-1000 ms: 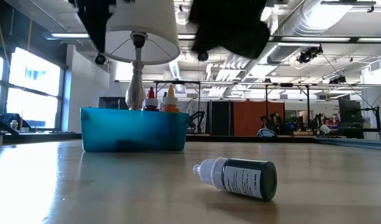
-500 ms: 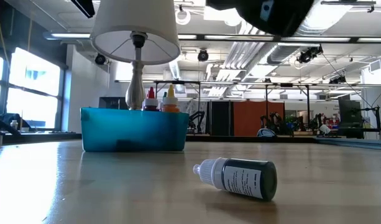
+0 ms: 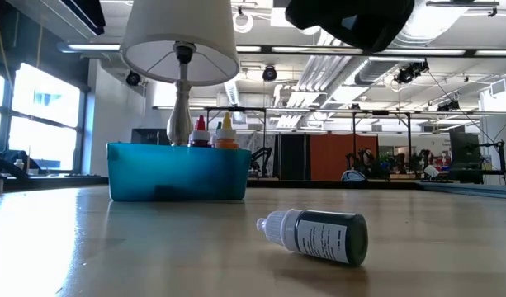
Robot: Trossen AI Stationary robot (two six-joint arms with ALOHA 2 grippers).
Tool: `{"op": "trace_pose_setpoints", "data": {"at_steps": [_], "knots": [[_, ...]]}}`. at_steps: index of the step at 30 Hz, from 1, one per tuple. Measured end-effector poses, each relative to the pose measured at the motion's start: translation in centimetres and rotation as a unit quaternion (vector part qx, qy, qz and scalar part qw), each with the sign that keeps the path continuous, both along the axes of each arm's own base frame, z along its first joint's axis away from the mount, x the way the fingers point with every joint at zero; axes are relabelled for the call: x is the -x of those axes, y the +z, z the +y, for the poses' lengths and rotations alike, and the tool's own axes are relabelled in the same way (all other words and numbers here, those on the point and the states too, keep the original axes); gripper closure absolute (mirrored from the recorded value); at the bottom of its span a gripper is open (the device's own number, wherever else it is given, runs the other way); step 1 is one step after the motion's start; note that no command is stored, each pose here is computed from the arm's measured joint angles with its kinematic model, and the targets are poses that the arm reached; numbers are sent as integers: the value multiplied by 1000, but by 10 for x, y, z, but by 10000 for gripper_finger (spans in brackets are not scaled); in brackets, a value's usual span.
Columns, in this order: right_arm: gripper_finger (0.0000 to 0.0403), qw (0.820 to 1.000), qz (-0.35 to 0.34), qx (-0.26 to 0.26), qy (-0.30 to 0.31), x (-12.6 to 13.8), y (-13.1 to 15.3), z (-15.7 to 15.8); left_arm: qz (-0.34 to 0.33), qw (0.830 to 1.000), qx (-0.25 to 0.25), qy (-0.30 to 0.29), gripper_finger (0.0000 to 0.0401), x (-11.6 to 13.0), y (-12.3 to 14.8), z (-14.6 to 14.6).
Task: Pick & Place food coloring
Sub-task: Put the small black food coloring bottle into the blue bin
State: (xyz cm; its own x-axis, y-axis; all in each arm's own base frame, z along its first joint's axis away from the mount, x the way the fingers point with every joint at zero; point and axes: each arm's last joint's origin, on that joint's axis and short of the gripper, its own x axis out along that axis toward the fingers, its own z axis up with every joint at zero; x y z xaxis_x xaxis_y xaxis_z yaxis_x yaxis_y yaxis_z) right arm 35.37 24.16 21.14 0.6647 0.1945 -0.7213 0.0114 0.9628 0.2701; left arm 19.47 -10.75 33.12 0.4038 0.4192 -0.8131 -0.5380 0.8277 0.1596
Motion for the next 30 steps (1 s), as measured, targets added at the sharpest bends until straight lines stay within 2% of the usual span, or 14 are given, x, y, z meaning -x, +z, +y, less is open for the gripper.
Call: {"op": "trace_pose_setpoints", "data": {"at_steps": [4, 7, 10, 16, 25, 30], "knots": [[289, 999, 14, -23, -31, -5, -1, -8, -30, 999, -2, 9, 201, 3, -11, -10], [290, 994, 52, -52, -77, -7, -4, -19, -69, 997, -20, 13, 201, 4, -25, -18], [290, 986, 87, -67, -124, -6, -8, -28, -81, 997, -20, 6, 201, 6, -42, -24], [290, 986, 111, -20, -123, -2, -12, -35, -28, 1000, 7, -3, 201, 11, -56, -25], [290, 985, 87, 25, -147, -5, -12, -42, -25, 1000, -5, -19, 201, 10, -56, -25], [290, 986, 77, 24, -144, -6, -11, -41, -24, 999, -6, -22, 201, 10, -56, -25]]}}
